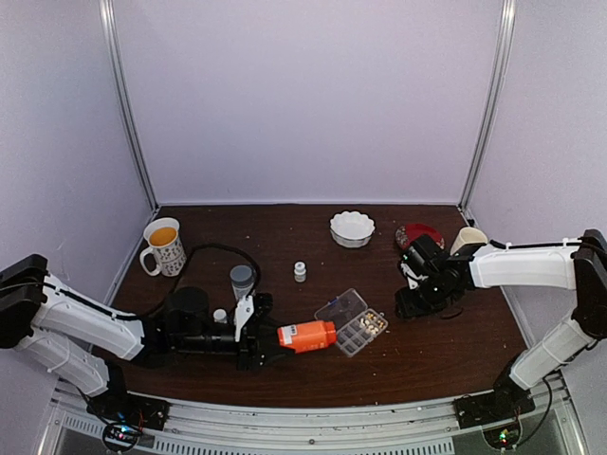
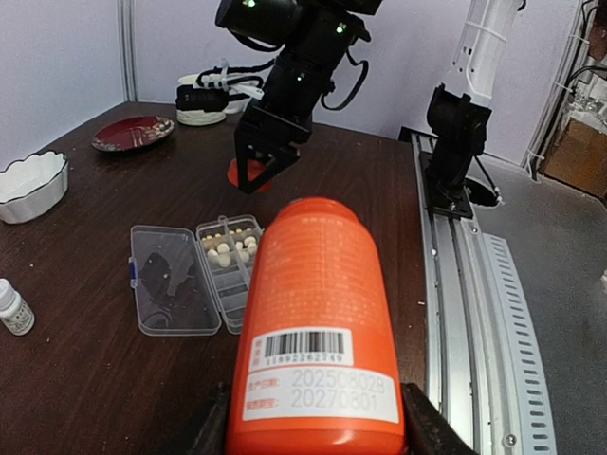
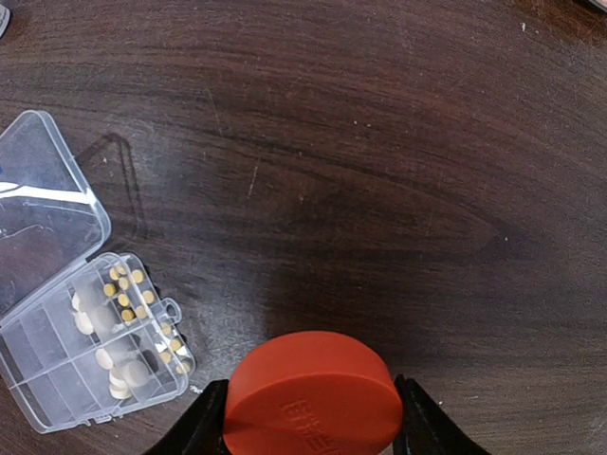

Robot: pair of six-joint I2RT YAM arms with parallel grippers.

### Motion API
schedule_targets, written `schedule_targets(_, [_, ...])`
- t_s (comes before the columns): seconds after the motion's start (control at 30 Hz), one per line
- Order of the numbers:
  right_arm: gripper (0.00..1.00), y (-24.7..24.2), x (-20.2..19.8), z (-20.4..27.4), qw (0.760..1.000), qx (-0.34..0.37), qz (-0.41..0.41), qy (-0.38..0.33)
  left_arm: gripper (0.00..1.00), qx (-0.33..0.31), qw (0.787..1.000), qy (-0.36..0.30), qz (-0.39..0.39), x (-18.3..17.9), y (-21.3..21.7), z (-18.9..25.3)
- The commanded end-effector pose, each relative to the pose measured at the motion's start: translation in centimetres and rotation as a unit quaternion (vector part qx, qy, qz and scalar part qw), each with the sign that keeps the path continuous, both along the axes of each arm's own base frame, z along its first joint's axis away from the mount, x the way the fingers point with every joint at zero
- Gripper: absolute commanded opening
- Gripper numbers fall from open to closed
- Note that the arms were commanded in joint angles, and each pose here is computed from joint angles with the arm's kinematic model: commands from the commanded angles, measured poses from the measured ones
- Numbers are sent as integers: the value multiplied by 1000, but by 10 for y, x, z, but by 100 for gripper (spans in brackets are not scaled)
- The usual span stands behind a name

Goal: Sort the pills into containers
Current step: Pour the pill into the compartment of the pill container.

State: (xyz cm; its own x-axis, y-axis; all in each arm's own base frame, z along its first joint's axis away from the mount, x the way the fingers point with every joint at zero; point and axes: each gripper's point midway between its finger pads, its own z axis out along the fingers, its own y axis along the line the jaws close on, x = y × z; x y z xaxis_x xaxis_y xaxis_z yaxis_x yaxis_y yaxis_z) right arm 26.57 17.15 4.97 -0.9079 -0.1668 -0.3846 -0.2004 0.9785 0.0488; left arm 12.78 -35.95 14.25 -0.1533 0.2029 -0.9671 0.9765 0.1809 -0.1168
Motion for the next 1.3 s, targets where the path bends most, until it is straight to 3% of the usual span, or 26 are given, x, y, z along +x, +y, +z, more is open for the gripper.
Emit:
schedule_targets(0.0, [0, -5, 2, -4, 1000, -4, -11, 2, 0, -24, 999, -13, 22, 13, -16, 20])
schedule_targets(0.3, [0, -3, 5, 8, 1000, 15, -9, -21, 0, 29, 996, 10, 79, 33, -19, -2])
schedule_targets(1.27, [0, -4, 4, 12, 999, 16, 0, -28, 0, 80, 993, 40, 80, 42, -49, -31])
